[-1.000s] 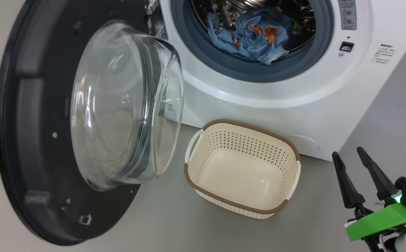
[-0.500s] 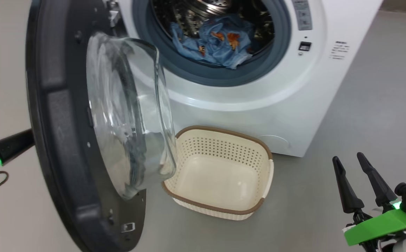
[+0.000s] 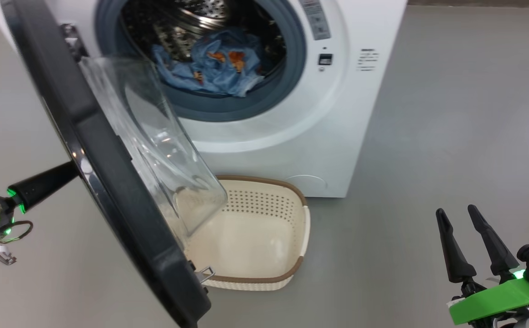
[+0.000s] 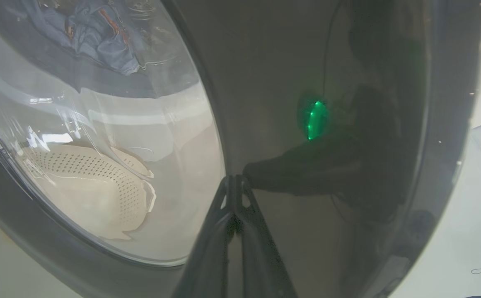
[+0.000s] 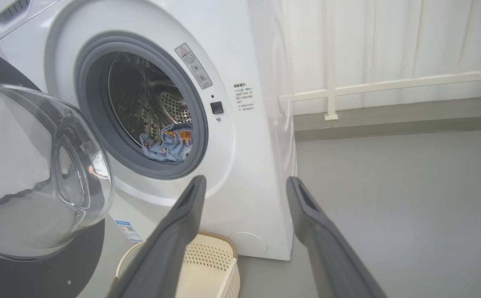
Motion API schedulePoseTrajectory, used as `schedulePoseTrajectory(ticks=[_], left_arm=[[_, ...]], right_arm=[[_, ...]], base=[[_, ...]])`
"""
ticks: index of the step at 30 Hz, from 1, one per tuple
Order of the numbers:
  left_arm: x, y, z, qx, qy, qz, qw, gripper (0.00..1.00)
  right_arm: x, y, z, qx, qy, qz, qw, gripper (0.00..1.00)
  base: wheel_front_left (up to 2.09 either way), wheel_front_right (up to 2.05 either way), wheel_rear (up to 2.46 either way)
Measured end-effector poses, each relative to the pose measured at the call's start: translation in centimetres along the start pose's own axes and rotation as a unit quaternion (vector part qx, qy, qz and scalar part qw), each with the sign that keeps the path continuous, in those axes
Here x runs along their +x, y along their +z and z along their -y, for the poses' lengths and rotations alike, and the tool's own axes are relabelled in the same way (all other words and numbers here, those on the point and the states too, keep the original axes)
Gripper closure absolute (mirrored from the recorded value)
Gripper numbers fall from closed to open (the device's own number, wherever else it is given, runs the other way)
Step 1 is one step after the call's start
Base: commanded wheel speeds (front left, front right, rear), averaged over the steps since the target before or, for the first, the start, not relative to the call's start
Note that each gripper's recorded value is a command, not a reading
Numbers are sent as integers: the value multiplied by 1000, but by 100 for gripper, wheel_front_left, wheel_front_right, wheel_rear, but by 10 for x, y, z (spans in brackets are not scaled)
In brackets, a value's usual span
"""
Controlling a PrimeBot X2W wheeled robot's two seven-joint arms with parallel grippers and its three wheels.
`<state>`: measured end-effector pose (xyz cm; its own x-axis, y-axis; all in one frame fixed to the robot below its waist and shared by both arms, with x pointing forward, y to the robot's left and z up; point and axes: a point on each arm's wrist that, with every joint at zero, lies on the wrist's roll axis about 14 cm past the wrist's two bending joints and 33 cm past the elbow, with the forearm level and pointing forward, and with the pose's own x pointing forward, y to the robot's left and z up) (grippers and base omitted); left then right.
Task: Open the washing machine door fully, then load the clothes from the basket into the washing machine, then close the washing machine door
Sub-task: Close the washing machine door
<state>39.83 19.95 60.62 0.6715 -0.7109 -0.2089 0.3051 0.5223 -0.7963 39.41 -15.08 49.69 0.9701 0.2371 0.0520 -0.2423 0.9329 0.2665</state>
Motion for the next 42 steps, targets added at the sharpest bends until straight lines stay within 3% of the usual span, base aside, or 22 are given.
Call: schedulePoseTrajectory(ticks=[14,24,37,38,39,40,41,42], left_arm=[[61,1,13,11,-39,-32,999,100],[65,4,11,6,-42,-24,999,100],[32,-50,-46,-77,24,-7,997,100],[30,-54,-49,-85,27,-1,996,92],[29,-56,-53,-92,31,6,995,69],[27,-58,-56,-98,35,15,994,56],[24,-60,-60,-104,40,23,994,23],[22,-63,-64,-107,46,27,993,0]], right_arm=[[-35,14,41,-5,-78,19,997,0],[-34,10,42,1,-83,17,996,0],[-30,13,35,3,-73,22,997,0],[-30,13,35,3,-73,22,997,0],[-31,13,36,3,-73,22,997,0],[-31,13,36,3,-74,22,997,0],[-32,13,36,3,-75,22,997,0],[-33,13,37,3,-76,23,997,0]], base=[[0,0,0],[0,0,0],[0,0,0],[0,0,0],[0,0,0],[0,0,0],[0,0,0],[0,0,0]])
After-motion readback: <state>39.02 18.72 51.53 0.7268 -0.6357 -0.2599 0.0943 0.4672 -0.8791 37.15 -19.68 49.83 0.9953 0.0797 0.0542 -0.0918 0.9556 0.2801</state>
